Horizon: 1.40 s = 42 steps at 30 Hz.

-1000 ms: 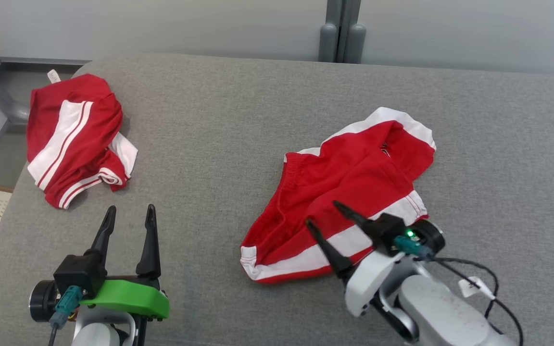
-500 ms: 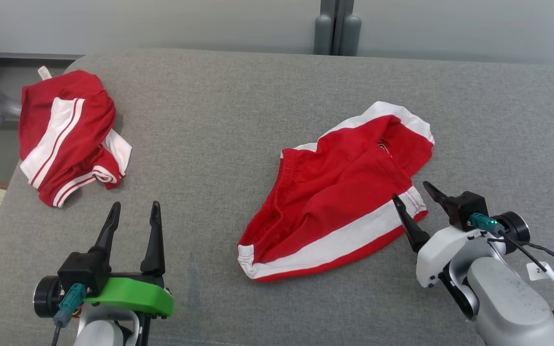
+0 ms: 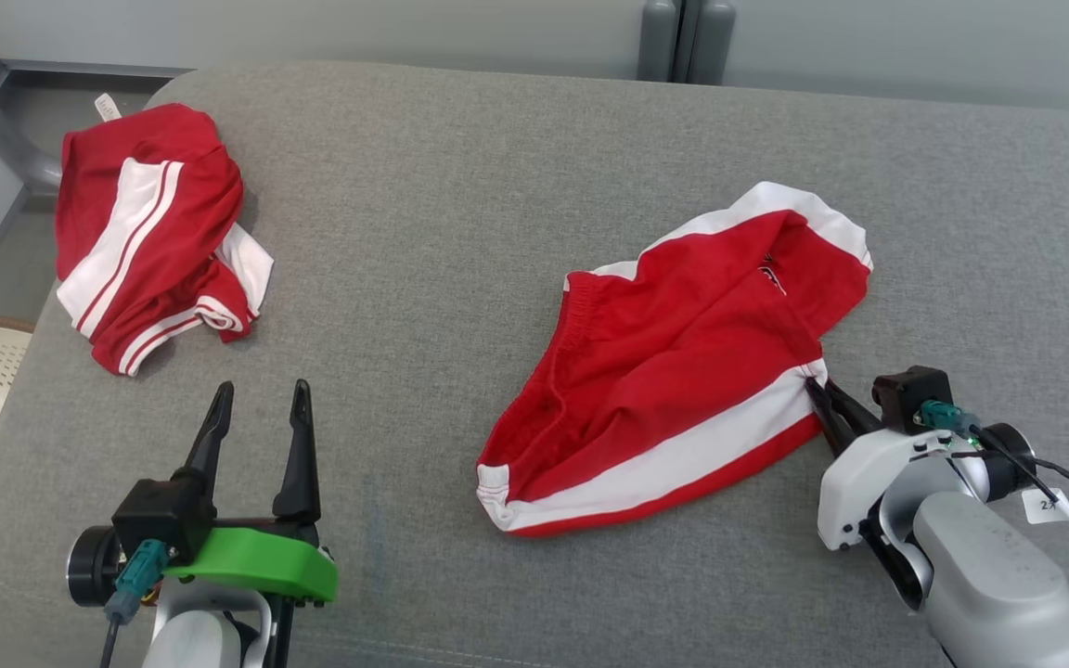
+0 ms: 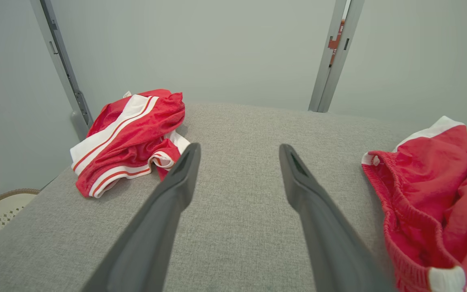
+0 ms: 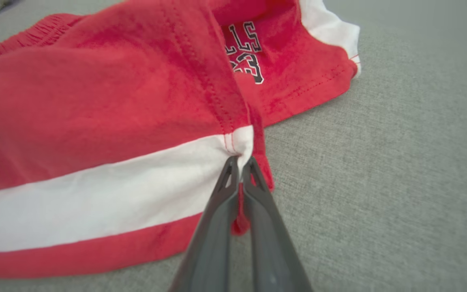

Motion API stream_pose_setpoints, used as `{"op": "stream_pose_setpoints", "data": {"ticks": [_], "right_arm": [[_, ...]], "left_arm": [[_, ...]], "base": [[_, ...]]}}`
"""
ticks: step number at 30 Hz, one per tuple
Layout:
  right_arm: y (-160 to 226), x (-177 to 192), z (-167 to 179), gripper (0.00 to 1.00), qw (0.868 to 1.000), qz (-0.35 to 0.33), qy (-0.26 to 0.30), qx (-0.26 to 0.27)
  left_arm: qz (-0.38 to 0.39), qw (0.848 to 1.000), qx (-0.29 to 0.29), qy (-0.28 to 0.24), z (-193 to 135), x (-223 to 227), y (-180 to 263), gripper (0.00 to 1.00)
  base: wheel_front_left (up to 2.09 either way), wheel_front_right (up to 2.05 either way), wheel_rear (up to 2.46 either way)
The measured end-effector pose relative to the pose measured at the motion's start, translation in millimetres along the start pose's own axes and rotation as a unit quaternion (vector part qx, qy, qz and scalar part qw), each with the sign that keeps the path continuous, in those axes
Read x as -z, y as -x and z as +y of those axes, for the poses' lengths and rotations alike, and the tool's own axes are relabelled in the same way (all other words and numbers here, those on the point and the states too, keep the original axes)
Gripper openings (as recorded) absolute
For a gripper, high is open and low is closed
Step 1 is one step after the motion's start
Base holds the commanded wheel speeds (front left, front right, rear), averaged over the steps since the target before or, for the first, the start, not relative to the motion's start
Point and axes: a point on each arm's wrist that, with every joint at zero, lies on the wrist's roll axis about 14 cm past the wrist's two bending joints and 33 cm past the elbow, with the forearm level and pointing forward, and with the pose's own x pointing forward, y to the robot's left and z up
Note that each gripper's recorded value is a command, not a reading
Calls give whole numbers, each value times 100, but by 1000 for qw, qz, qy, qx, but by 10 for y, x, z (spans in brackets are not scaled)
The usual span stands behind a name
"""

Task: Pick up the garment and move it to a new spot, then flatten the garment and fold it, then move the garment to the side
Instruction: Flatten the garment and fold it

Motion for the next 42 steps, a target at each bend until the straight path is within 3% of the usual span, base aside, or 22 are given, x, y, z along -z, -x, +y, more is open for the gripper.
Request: {"op": "stream_pose_setpoints", "data": {"ticks": [7,15,16,17,34,42], "right_arm": [[272,-326,-303,0,996,-69,-25,45],[794,-97,-427,3,991,-81,-61,89],[835,-79,-417,43,990,-84,-68,93],[867,-77,-411,100,989,-88,-73,97],[1313,-676,-272,100,969,-210,-55,118],[1511,-764,-222,100,963,-235,-41,130]], "left_arm": [[-2,1000,13,1,-85,-3,5,100],[-8,999,40,5,-268,-32,-28,100],[-9,999,43,5,-288,-37,-36,100],[-9,999,47,4,-311,-34,-38,100],[-21,997,71,-8,-424,-113,14,100],[-28,997,74,-16,-415,-158,57,100]], "base": [[0,0,0],[0,0,0],[0,0,0],[0,0,0],[0,0,0],[0,0,0]]}}
